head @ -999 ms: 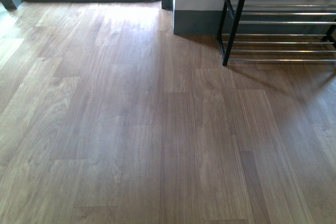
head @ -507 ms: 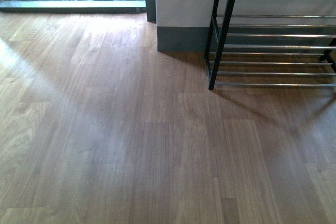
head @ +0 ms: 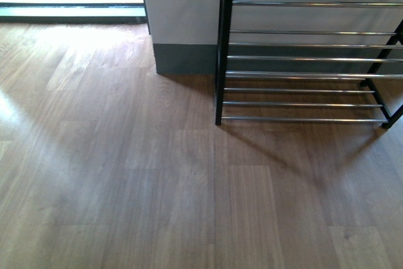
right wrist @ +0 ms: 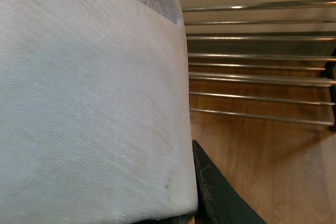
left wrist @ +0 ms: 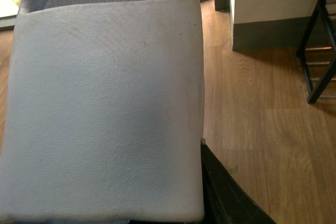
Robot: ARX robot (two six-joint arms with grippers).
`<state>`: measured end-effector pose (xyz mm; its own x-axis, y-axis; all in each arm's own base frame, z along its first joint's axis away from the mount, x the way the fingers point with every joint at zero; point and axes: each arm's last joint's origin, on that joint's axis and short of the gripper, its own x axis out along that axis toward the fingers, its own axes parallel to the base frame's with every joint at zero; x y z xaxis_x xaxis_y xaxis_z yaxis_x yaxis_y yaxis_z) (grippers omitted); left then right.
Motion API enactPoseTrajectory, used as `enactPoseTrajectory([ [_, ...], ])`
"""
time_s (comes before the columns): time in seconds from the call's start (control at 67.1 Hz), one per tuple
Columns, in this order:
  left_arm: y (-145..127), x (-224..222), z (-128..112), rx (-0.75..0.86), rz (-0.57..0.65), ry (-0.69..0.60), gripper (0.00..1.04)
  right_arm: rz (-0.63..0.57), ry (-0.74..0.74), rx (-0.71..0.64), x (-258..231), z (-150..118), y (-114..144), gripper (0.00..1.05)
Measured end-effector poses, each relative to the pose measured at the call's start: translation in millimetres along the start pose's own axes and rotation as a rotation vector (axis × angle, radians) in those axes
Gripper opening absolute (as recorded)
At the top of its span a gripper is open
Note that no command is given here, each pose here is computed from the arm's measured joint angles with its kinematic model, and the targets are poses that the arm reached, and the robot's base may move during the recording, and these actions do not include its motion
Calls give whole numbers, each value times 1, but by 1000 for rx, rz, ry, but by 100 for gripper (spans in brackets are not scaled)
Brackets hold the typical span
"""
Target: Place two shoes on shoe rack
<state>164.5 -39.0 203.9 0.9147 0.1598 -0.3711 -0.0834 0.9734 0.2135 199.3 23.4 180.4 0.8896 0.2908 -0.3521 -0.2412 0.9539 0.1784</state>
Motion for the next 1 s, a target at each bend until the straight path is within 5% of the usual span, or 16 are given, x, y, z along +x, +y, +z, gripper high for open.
enactPoseTrajectory([
  [0.999, 0, 0, 0, 2, -2, 2, 2, -3, 4, 2, 0, -1, -1, 1],
])
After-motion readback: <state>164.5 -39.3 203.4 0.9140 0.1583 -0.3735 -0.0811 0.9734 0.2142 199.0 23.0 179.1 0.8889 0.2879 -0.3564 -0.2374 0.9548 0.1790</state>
